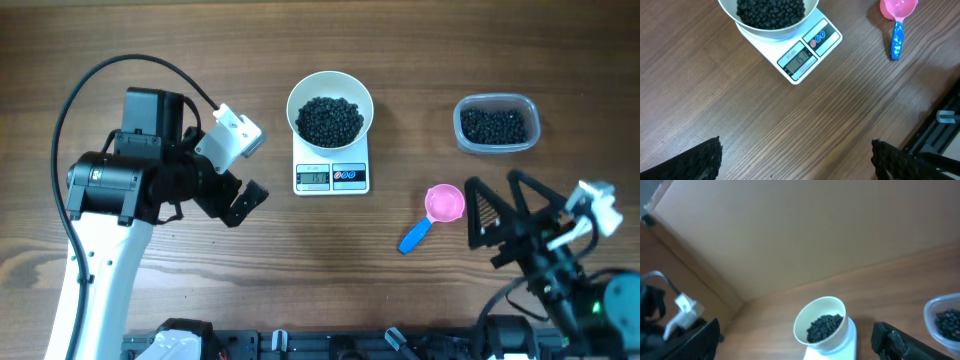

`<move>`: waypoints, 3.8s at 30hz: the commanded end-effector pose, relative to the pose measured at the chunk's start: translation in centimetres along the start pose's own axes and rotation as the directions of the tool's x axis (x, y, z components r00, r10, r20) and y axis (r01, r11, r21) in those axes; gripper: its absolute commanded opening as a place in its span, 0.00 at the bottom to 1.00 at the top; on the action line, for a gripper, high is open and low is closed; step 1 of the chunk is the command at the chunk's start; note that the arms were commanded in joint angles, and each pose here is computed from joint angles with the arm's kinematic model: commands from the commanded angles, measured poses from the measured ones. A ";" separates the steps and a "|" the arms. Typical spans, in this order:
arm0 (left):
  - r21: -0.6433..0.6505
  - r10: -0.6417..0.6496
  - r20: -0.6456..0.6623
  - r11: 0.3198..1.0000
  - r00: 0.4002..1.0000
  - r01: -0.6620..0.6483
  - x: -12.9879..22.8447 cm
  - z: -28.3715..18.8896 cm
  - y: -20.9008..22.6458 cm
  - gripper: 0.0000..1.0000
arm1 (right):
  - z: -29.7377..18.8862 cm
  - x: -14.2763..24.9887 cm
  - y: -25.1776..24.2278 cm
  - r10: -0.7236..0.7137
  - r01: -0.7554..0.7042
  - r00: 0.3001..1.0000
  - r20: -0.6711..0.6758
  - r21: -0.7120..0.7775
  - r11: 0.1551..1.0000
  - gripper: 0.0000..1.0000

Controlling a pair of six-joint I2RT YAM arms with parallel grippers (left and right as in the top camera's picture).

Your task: Scoop item into bowl and weigh 150g on scale

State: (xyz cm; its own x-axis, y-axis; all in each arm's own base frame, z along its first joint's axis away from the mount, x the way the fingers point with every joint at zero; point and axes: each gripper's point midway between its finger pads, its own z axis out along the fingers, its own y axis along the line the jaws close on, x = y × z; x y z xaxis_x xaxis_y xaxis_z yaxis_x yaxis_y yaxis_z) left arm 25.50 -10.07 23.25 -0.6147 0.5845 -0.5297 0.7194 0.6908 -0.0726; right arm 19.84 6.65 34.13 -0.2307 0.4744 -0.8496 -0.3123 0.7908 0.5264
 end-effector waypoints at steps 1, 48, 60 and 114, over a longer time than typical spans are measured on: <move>-0.005 0.017 0.005 1.000 1.000 -0.017 0.0 -0.1 0.0 1.00 | -0.2 1.1 -2.1 -0.084 0.079 0.994 0.066 0.067 0.995 1.00; -0.005 0.016 0.005 1.000 1.000 -0.016 0.0 -0.1 0.0 1.00 | 3.6 11.5 -12.6 -0.549 0.528 0.835 0.032 0.230 0.818 1.00; -0.201 -0.122 0.455 0.951 0.882 0.235 2.6 -7.2 -3.5 1.00 | 3.6 11.5 -12.6 -0.549 0.528 0.835 0.032 0.230 0.817 1.00; -0.144 -0.176 0.884 0.777 0.432 0.613 8.5 3.1 4.2 1.00 | 3.6 11.5 -12.6 -0.549 0.528 0.835 0.032 0.230 0.818 1.00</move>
State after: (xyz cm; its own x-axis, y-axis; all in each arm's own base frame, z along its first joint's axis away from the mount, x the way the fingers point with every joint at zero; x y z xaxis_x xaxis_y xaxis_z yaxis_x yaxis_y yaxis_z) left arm 24.33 -3.73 15.94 -0.1122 -0.2396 -0.9644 0.1437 0.9564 -0.2543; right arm 24.43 3.66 17.44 -0.0027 -0.0141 -0.9999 -0.1758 0.9843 -0.0134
